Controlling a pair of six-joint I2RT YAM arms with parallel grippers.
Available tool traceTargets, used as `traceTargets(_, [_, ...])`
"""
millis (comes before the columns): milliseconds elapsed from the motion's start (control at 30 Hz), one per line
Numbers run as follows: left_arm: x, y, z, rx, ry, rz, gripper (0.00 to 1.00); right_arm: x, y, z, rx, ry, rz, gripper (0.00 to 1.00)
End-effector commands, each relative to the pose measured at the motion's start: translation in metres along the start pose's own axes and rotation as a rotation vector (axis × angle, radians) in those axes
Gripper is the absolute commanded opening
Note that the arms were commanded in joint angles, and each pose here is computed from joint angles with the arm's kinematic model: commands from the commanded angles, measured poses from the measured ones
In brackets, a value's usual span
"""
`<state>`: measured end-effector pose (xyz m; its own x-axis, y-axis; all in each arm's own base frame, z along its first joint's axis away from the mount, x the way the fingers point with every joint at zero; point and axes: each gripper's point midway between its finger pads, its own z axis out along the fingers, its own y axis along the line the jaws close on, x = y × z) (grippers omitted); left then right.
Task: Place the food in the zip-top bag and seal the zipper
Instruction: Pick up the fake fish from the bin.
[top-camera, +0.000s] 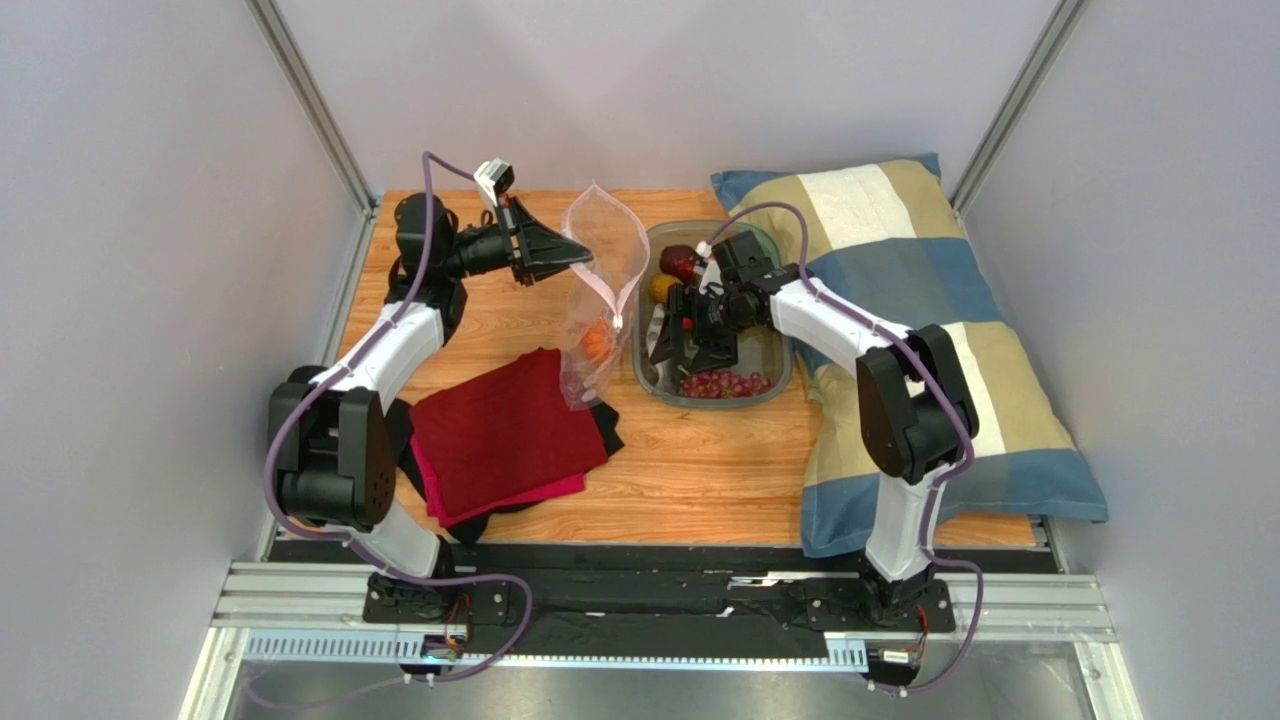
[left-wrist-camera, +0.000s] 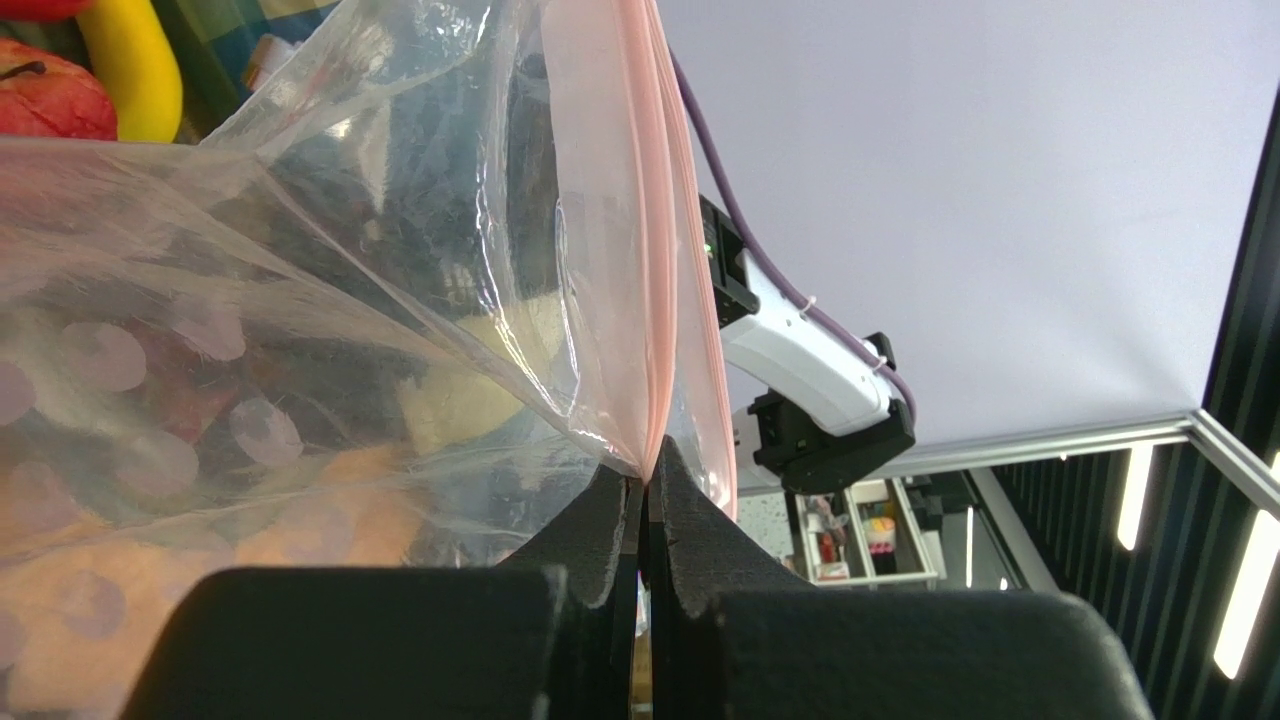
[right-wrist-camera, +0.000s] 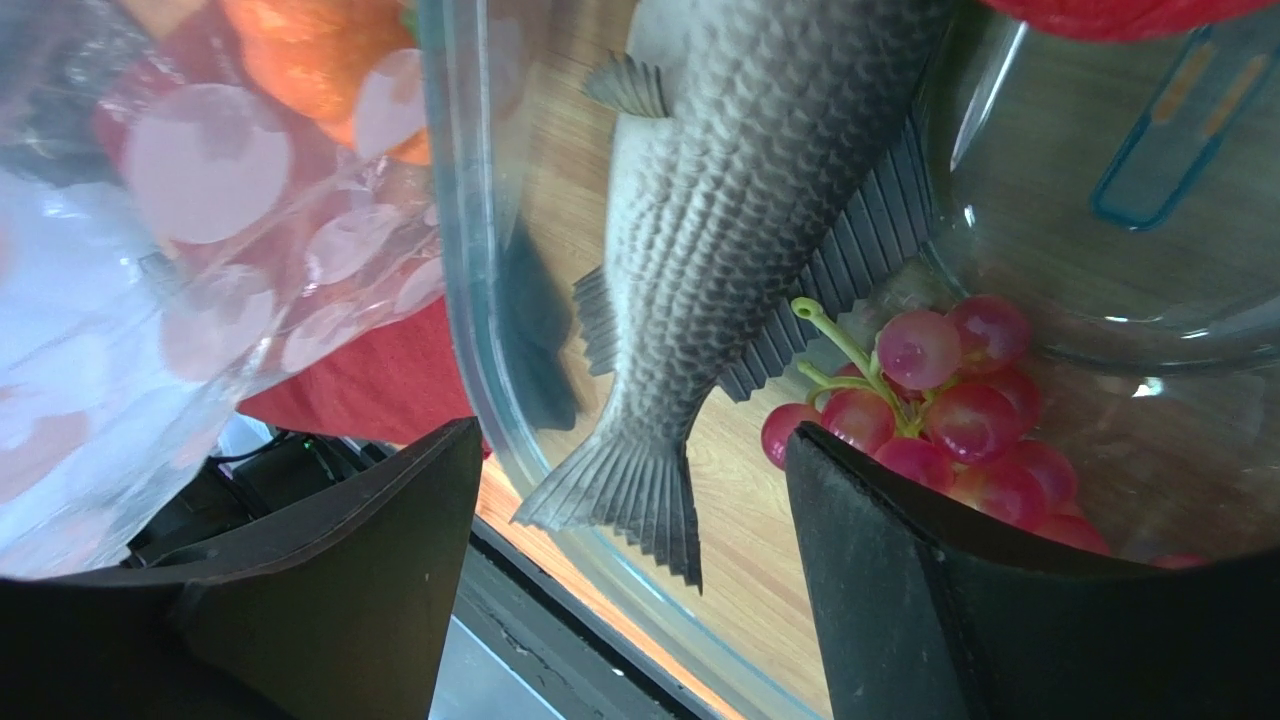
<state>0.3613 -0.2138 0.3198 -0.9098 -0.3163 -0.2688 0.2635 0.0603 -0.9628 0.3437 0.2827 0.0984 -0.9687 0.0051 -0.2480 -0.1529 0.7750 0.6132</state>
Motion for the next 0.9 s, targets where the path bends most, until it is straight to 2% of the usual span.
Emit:
traceTargets(0, [0.004, -0.013, -0.004, 0.013, -0.002, 0.067, 0.00, 0.010, -0.004, 0.015, -0.006, 0.049, 0.044, 0.76])
traceTargets(267, [0.007, -0.013, -0.005, 0.004, 0.005, 0.071, 0.00, 0.015, -0.001, 0.028, -0.051, 0.101, 0.106, 0.72])
traceTargets(467, [0.008, -0.012, -0.005, -0.001, 0.007, 0.070, 0.00, 0.017, 0.004, 0.037, -0.099, 0.144, 0.148, 0.58])
traceTargets(667, [0.008, -0.013, -0.006, -0.006, 0.009, 0.074, 0.00, 0.013, 0.016, 0.022, -0.146, 0.139, 0.148, 0.28])
traceTargets(767, [0.009, -0.012, -0.006, -0.018, 0.012, 0.080, 0.00, 0.010, 0.020, 0.006, -0.163, 0.129, 0.134, 0.09])
traceTargets(800, [0.010, -0.012, -0.007, -0.019, 0.014, 0.082, 0.00, 0.006, 0.024, -0.004, -0.173, 0.111, 0.117, 0.00])
traceTargets(867, [0.012, -0.010, -0.008, -0.027, 0.015, 0.082, 0.00, 0.007, 0.026, -0.013, -0.173, 0.112, 0.072, 0.00])
